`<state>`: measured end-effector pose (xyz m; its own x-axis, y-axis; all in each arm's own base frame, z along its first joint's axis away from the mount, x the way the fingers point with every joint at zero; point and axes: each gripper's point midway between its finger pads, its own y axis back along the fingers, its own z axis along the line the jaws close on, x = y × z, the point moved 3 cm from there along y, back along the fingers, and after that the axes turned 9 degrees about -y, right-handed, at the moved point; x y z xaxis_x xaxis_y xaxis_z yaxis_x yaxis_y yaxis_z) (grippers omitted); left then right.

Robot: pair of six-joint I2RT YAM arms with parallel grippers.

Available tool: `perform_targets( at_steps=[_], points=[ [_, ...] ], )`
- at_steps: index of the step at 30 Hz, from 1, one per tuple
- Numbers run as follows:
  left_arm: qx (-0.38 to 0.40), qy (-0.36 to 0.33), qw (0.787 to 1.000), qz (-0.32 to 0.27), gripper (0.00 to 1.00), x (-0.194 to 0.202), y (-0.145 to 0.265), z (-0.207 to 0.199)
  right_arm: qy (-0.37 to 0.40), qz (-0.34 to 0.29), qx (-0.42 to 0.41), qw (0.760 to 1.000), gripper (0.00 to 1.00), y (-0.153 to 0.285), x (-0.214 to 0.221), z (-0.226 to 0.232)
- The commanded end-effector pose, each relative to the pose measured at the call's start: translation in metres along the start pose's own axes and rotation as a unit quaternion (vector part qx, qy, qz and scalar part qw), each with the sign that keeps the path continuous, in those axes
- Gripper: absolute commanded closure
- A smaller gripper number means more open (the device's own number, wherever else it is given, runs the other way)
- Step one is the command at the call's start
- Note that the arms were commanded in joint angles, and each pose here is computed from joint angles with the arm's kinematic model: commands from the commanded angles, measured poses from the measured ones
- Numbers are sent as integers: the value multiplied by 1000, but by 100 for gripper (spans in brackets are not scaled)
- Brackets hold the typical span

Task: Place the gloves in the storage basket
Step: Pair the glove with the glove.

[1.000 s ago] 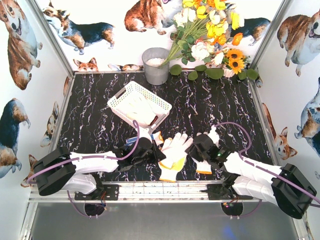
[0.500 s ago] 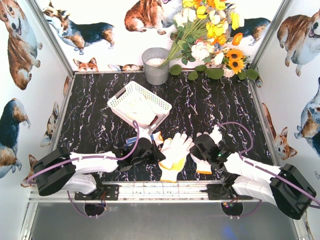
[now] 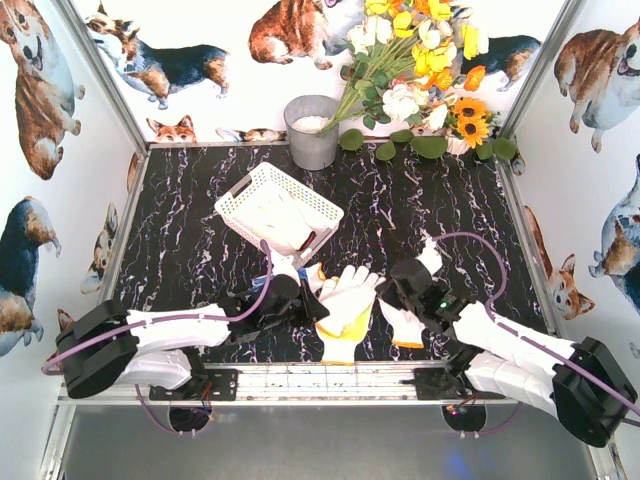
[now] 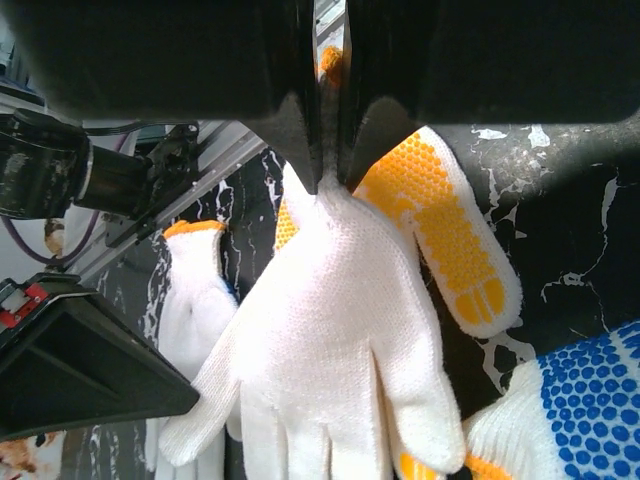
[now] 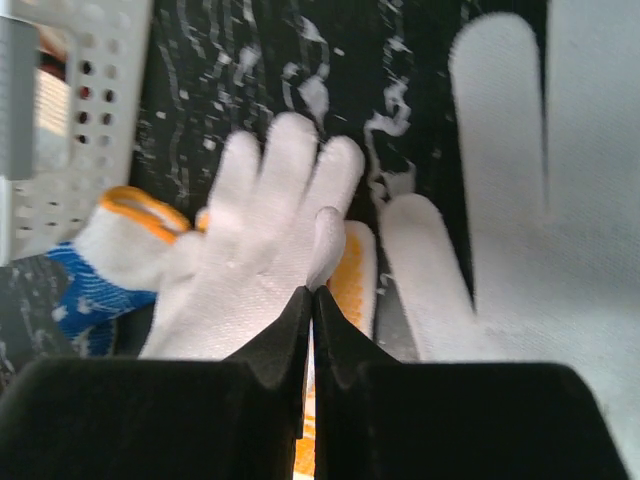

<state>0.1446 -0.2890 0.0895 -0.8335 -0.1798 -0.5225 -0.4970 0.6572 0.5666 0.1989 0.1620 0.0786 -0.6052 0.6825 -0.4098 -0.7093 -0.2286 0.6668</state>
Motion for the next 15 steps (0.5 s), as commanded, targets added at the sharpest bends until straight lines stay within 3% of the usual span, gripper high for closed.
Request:
perform_targets(
  at_steps=[1,15],
  points=[
    [8,5,1000,-27,100,-17,8,-11,14,-15,-44,999,100,9,-19,38],
    [23,59,998,-7,100,-4,22,-16,48,34,-37,998,100,-12,-14,64]
  ],
)
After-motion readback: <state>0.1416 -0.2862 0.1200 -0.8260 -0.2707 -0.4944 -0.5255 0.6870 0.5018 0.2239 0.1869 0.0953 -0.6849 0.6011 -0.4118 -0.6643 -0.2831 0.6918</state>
